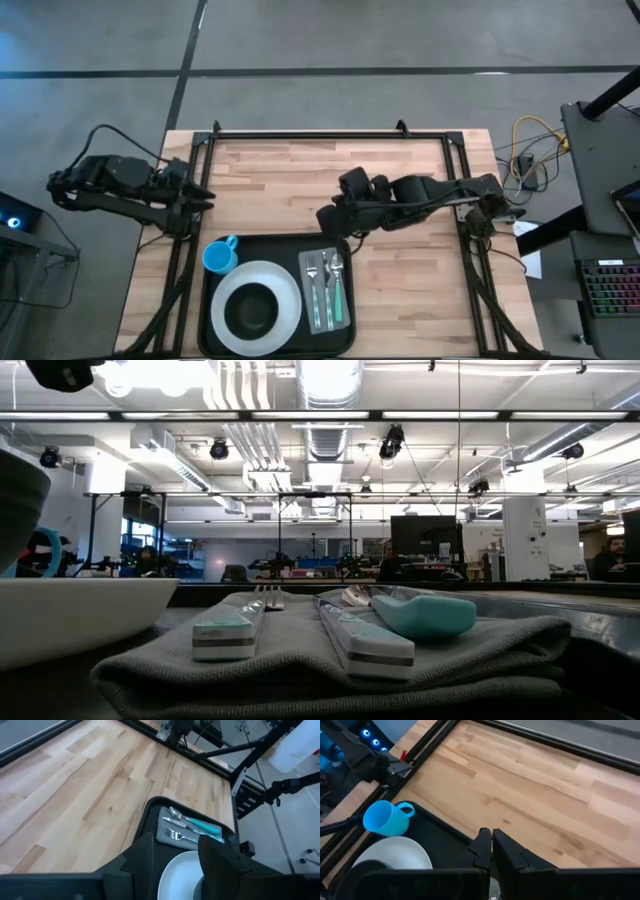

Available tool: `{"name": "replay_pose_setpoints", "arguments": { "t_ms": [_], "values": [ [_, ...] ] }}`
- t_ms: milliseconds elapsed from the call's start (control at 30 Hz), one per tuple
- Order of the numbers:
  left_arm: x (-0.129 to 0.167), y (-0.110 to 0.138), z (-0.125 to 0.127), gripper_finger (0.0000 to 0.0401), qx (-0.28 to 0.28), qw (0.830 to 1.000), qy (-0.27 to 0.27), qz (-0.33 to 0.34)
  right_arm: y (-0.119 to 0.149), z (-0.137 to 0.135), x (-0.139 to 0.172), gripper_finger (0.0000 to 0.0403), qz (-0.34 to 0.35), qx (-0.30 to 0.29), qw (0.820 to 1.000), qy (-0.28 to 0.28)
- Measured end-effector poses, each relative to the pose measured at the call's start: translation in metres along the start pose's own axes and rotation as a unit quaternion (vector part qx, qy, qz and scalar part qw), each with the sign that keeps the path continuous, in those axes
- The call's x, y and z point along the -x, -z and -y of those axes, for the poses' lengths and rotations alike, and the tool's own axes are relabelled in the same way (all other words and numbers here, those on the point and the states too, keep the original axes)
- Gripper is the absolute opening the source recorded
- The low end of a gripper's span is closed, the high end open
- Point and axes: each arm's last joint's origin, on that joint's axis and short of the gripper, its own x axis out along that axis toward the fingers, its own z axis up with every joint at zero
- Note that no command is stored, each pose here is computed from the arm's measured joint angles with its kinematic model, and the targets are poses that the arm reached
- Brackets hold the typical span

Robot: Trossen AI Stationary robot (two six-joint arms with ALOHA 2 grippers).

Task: Set up tray
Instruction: Return to Home Position

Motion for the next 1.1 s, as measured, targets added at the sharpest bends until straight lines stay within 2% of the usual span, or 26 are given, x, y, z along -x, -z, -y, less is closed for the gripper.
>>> {"name": "replay_pose_setpoints", "arguments": {
  "t_ms": [200, 333, 400, 467, 533, 600, 633, 667, 800, 1000, 1100],
  "values": [
    [0.001, -0.001, 0.0, 0.0137, -0.001, 1.0, 0.002, 0.003, 0.032, -0.017, -0.016, 0.0009, 0.01, -0.007, 0.999, -0.032],
    [0.008, 0.001, -0.002, 0.0137, -0.001, 1.0, 0.009, 0.014, 0.051, -0.02, -0.024, 0.0009, 0.028, -0.04, 0.996, -0.071],
    [0.01, 0.002, -0.003, 0.0137, -0.001, 1.0, 0.011, 0.018, 0.06, -0.026, -0.029, 0.0009, 0.045, -0.054, 0.99, -0.125],
    [0.01, 0.002, -0.003, 0.0137, -0.003, 1.0, 0.013, 0.022, 0.066, -0.035, -0.034, 0.0009, 0.061, -0.049, 0.974, -0.211],
    [0.01, 0.001, -0.002, 0.0137, -0.006, 1.0, 0.016, 0.027, 0.066, -0.043, -0.04, 0.0009, 0.086, -0.034, 0.946, -0.311],
    [0.01, 0.0, -0.002, 0.0137, -0.008, 0.999, 0.019, 0.031, 0.061, -0.041, -0.051, 0.0009, 0.118, -0.015, 0.916, -0.382],
    [0.01, -0.001, -0.001, 0.0137, -0.008, 0.999, 0.02, 0.033, 0.057, -0.035, -0.056, 0.0009, 0.127, -0.011, 0.907, -0.4],
    [0.01, -0.001, -0.001, 0.0137, -0.008, 0.999, 0.021, 0.035, 0.054, -0.026, -0.063, 0.0009, 0.13, -0.011, 0.906, -0.402],
    [0.01, -0.001, -0.001, 0.0137, -0.008, 0.999, 0.021, 0.035, 0.043, 0.016, -0.076, 0.0009, 0.123, -0.022, 0.919, -0.374],
    [0.02, 0.002, -0.005, 0.0137, -0.005, 0.998, 0.031, 0.052, 0.042, 0.066, -0.047, 0.0009, 0.15, 0.024, 0.914, -0.377],
    [0.025, 0.006, -0.008, 0.0137, -0.003, 0.997, 0.038, 0.062, 0.048, 0.097, -0.036, 0.0009, 0.159, 0.011, 0.916, -0.369]
  ]
}}
